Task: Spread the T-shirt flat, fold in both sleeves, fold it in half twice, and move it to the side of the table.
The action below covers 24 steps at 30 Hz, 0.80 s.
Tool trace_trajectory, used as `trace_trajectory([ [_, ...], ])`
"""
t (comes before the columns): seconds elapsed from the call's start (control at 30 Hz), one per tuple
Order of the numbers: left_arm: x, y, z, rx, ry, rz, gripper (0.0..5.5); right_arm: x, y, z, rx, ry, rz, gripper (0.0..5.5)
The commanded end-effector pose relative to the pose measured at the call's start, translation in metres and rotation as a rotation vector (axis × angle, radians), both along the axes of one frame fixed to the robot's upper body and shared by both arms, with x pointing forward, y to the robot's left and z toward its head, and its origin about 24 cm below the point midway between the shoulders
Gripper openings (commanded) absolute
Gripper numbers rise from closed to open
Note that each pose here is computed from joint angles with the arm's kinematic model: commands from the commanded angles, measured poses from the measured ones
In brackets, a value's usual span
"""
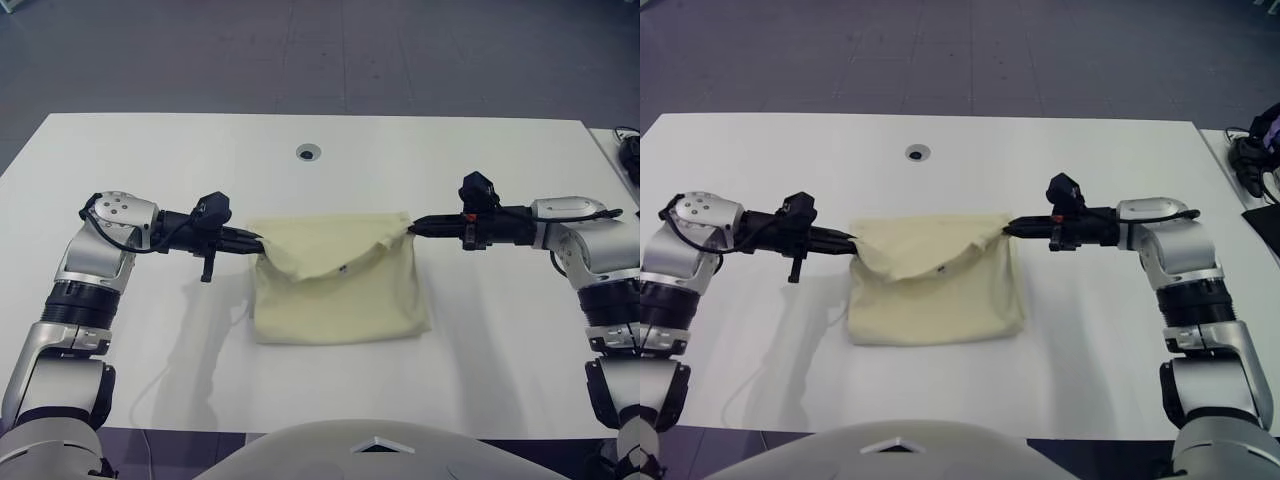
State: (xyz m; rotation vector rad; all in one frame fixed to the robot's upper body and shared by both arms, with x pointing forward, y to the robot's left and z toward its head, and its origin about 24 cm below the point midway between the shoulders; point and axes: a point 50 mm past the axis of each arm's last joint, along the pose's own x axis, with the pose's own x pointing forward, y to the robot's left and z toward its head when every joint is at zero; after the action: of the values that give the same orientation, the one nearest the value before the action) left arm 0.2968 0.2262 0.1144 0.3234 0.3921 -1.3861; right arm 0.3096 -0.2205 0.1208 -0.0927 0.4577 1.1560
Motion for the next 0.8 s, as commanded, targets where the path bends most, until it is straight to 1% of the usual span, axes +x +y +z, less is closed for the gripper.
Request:
trace_trajectory([
  [0.03, 0.018, 0.005, 0.004, 0.009, -0.030, 0.051, 0.01, 0.020, 0.002, 0.000, -0.001, -0.054, -0.042, 0.00],
  [0.23, 0.028, 0.008, -0.009, 0.027, -0.023, 0.104, 0.01, 0.036, 0.006, -0.010, 0.004, -0.088, -0.102, 0.00],
  [0.37, 0.030, 0.005, -0.027, 0.080, -0.002, 0.126, 0.01, 0.040, 0.009, -0.027, -0.035, -0.054, -0.142, 0.00],
  [0.47, 0.039, 0.001, -0.037, 0.089, -0.015, 0.236, 0.01, 0.045, 0.006, -0.037, -0.049, -0.030, -0.250, 0.00],
  [0.5, 0.041, 0.001, -0.040, 0.080, 0.000, 0.280, 0.37, 0.047, 0.004, -0.039, -0.053, -0.025, -0.295, 0.00],
  [0.53, 0.043, 0.000, -0.044, 0.070, 0.022, 0.316, 0.42, 0.048, 0.002, -0.042, -0.058, -0.022, -0.335, 0.27],
  [0.57, 0.043, -0.001, -0.047, 0.063, 0.043, 0.338, 0.67, 0.050, 0.001, -0.044, -0.061, -0.018, -0.375, 0.43],
  [0.63, 0.042, 0.001, -0.055, 0.065, 0.078, 0.389, 1.01, 0.053, 0.000, -0.047, -0.049, 0.002, -0.458, 0.76],
  [0.7, 0.041, 0.006, -0.062, 0.080, 0.106, 0.449, 1.34, 0.057, -0.001, -0.046, -0.007, 0.012, -0.533, 1.08],
  [0.8, 0.042, 0.016, -0.062, 0.058, 0.107, 0.555, 1.83, 0.066, -0.011, -0.032, 0.092, -0.027, -0.716, 1.55],
])
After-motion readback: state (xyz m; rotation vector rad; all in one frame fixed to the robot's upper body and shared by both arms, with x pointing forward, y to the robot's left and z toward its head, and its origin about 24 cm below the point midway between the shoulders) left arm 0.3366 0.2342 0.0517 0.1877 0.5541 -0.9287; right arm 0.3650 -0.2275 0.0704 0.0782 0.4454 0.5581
